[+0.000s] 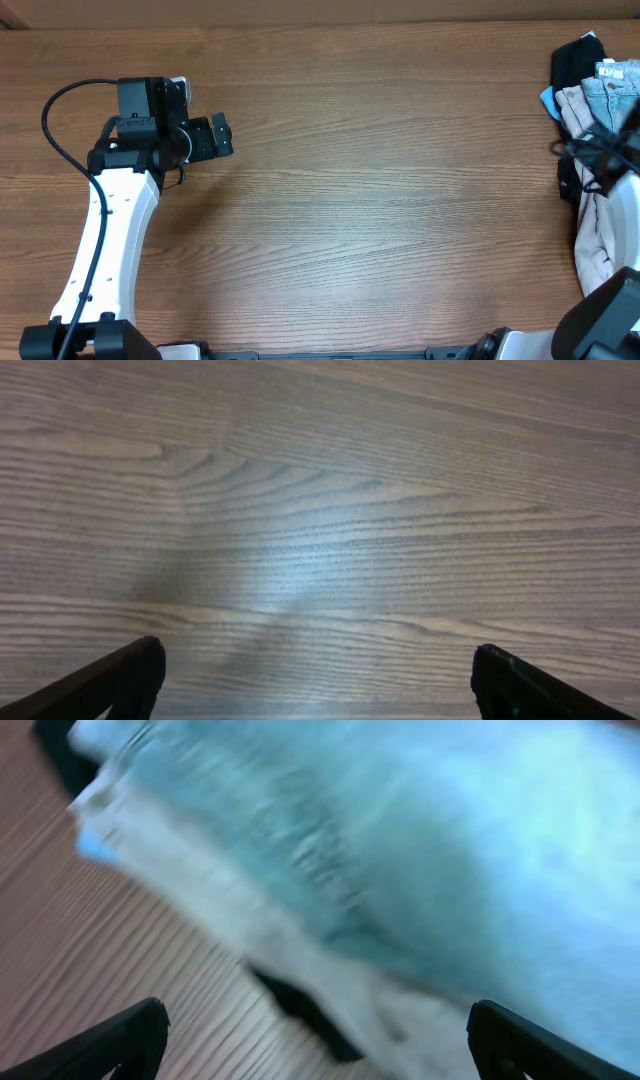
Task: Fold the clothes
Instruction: 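Raise both arms and move the right gripper to the clothes stack, then grasp the top light blue jeans from the stack with the right gripper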
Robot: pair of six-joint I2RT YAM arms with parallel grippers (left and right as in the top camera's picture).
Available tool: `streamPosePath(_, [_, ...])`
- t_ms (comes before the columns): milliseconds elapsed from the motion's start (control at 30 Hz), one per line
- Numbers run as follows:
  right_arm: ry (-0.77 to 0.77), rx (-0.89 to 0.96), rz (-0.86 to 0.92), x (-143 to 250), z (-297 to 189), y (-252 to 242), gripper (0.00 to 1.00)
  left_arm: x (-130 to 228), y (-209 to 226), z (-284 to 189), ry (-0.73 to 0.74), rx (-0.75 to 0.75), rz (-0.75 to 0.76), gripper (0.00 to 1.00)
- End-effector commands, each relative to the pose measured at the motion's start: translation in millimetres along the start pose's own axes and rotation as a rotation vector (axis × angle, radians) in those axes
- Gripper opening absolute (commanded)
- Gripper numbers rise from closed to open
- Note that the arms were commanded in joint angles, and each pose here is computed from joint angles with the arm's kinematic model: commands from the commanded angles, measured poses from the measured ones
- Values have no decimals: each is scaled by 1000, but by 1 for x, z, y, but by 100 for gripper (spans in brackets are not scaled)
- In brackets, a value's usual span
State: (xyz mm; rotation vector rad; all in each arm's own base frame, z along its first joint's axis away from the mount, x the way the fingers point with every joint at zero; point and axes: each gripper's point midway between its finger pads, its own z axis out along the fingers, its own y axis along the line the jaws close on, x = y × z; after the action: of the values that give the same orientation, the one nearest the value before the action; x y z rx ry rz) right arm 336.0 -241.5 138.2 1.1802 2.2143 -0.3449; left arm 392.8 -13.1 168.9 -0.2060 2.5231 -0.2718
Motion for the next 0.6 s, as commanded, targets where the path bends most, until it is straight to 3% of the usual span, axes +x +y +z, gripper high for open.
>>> streamPosePath(0, [-43, 28, 60, -17, 0, -19, 99, -10, -4, -8, -35, 17, 27, 100])
streamPosePath(267, [-32, 103, 98, -18, 7, -59, 95, -12, -5, -8, -44, 18, 29, 100])
streamPosePath(567, [43, 99, 27, 8, 35, -59, 88, -11, -4, -8, -41, 15, 29, 100])
